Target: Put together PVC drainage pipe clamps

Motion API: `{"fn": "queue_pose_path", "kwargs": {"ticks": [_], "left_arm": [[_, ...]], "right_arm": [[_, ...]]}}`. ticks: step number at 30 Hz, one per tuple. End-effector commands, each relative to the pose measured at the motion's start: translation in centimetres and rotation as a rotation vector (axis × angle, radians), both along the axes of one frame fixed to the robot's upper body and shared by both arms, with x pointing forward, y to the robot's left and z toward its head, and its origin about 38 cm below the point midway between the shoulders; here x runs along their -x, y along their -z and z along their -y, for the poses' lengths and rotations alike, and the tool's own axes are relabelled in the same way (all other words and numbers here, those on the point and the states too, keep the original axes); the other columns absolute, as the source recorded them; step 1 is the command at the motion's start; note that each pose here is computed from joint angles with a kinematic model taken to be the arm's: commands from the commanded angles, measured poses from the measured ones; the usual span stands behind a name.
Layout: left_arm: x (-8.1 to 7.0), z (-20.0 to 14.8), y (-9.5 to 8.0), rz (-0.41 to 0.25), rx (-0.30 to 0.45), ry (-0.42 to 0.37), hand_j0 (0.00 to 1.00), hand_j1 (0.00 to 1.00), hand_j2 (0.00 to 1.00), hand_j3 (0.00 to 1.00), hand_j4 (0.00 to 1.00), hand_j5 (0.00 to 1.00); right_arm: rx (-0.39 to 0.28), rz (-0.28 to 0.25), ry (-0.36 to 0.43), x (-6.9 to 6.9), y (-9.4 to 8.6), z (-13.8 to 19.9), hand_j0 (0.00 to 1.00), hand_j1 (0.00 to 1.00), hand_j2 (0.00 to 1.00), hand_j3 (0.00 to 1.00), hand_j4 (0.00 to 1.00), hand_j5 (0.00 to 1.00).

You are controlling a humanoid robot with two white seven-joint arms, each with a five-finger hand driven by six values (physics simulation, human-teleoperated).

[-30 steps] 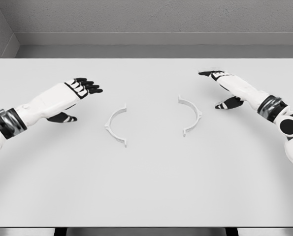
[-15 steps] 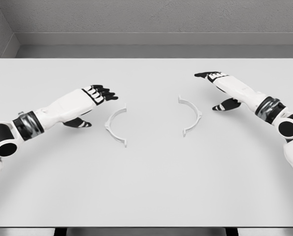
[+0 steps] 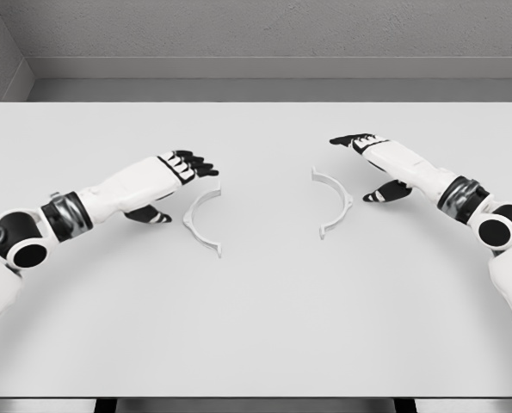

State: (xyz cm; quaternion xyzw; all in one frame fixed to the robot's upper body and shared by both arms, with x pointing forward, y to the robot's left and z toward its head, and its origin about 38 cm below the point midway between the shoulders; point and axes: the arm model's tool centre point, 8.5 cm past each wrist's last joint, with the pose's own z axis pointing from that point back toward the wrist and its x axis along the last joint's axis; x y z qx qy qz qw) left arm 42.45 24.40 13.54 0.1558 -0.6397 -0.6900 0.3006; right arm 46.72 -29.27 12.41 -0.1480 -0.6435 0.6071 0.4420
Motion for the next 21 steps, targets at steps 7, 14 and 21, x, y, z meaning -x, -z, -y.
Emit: {"fn": "queue_pose_path", "kwargs": {"ticks": [7, 14, 21], "left_arm": [[-0.2, 0.6, 0.6, -0.021, 0.014, 0.001, 1.0, 1.0, 1.0, 1.0, 1.0, 1.0], [-0.2, 1.5, 0.6, -0.021, 0.021, 0.017, 1.0, 1.0, 1.0, 1.0, 1.0, 1.0], [-0.2, 1.8, 0.7, -0.028, 0.019, 0.022, 1.0, 1.0, 1.0, 1.0, 1.0, 1.0]], "right_arm": [[0.002, -0.008, -0.015, 0.0, 0.3, -0.7, 1.0, 1.0, 1.0, 1.0, 1.0, 1.0], [0.003, -0.022, -0.028, 0.1, 0.6, -1.3, 1.0, 1.0, 1.0, 1.0, 1.0, 1.0], [0.001, -0.025, -0.028, 0.0, 0.6, -1.4, 1.0, 1.0, 1.0, 1.0, 1.0, 1.0]]}}
